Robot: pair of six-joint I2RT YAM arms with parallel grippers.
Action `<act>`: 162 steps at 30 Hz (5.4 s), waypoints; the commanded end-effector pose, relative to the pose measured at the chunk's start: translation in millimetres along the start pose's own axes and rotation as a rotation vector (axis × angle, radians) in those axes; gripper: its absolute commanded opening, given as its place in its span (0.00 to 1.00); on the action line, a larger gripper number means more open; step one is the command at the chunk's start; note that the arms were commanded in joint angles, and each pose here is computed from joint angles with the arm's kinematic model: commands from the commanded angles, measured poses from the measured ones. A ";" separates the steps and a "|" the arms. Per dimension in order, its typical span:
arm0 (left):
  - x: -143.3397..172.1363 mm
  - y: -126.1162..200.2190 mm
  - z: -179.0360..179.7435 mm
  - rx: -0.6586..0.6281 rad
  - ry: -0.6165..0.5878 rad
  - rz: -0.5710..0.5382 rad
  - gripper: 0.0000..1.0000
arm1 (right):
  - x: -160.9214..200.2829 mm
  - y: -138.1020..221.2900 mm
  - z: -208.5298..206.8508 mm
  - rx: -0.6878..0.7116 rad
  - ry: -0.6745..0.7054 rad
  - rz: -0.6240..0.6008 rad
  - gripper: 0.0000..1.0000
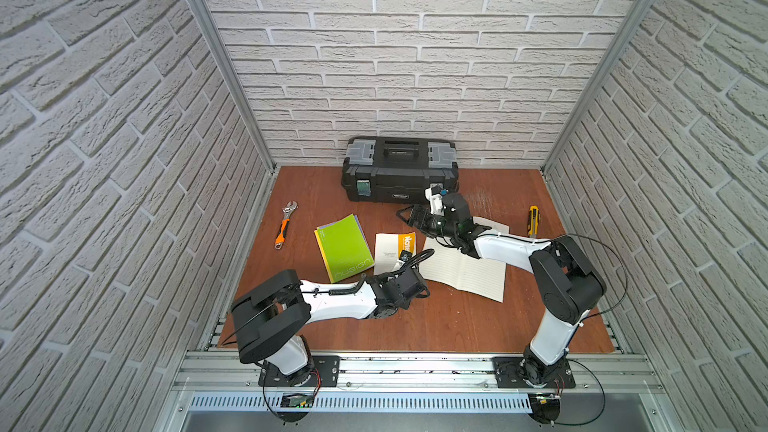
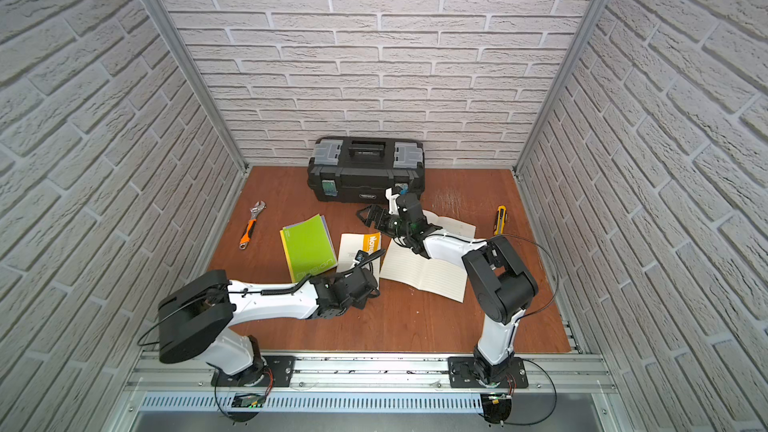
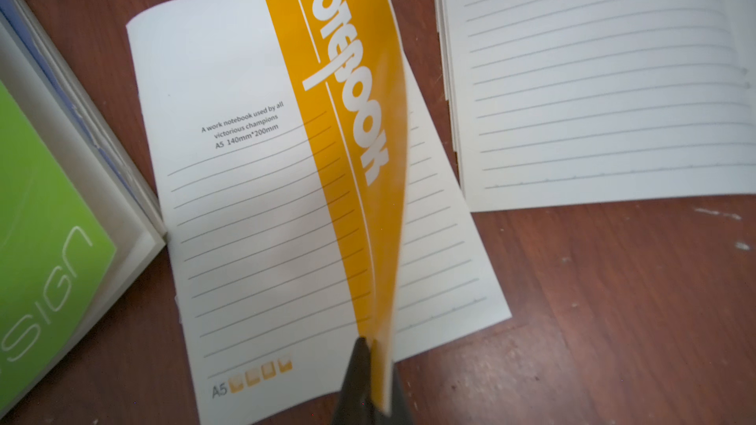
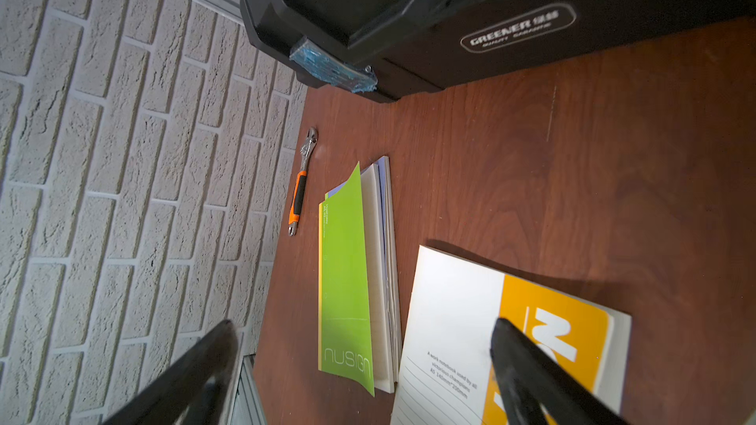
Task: Close the notebook
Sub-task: Close the notebook at the center of the board, then pick up the notebook from the center of the board, then place the notebook at the notebook.
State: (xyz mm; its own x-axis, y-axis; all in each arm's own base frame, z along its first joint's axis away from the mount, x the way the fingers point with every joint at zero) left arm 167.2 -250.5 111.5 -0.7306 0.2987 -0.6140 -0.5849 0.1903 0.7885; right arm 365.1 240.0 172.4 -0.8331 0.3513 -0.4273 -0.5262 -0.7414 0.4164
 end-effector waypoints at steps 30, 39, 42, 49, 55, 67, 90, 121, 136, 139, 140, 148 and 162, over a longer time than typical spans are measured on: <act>-3.5 -3.6 4.5 0.019 0.031 0.002 0.02 | 53.0 -24.0 -52.9 0.232 -0.053 0.147 1.00; -17.6 21.1 -9.6 0.168 0.017 -0.025 0.47 | 56.9 -26.4 -58.7 0.241 -0.058 0.160 1.00; -25.8 41.9 -13.8 0.247 0.018 -0.039 0.49 | 57.8 -26.4 -59.9 0.243 -0.058 0.161 1.00; -33.0 76.3 20.3 0.378 0.192 -0.094 0.49 | 59.0 -27.5 -61.5 0.242 -0.058 0.165 1.00; -23.5 55.8 71.3 0.431 0.495 -0.041 0.49 | 59.5 -26.1 -59.8 0.236 -0.045 0.170 1.00; 1.5 19.6 102.1 0.442 0.741 0.057 0.44 | 60.0 -23.9 -58.8 0.241 -0.032 0.175 1.00; 14.8 -7.9 109.3 0.420 0.779 0.060 0.41 | 63.1 -21.8 -55.5 0.185 0.000 0.167 1.00; 0.2 9.6 111.7 0.476 0.636 -0.069 0.00 | 64.6 -32.6 -48.7 0.092 0.002 0.179 1.00; -19.2 23.1 111.5 0.485 0.605 -0.086 0.00 | 34.6 -1.2 23.6 -0.136 0.160 0.114 1.00; -26.5 28.8 112.3 0.486 0.594 -0.098 0.00 | 26.3 15.1 40.7 -0.122 0.211 0.093 1.00; -29.4 31.1 112.7 0.486 0.590 -0.103 0.00 | 24.6 19.9 45.3 -0.116 0.225 0.087 1.00; -45.3 52.0 122.7 0.467 0.585 -0.176 0.00 | 24.0 47.9 54.3 -0.054 0.281 0.061 1.00; -55.7 81.9 164.5 0.386 0.663 -0.297 0.00 | 41.9 71.4 34.8 0.007 0.260 0.044 1.00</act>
State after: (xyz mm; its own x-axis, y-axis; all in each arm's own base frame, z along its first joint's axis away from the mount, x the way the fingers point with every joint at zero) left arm 215.4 -104.9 205.1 -0.7214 -0.3962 -0.5680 -0.6848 0.5304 0.4998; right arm 290.8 224.4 202.6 -0.8112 0.1473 -0.5659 -0.4659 -0.7477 0.4731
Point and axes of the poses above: each gripper's point midway between its finger pads, its own y axis back along the fingers, its own z axis along the line the jaws close on, x = y × z, the point moved 9 cm from there along y, back along the fingers, and after that the axes turned 1 degree about y, right-handed, at the moved point
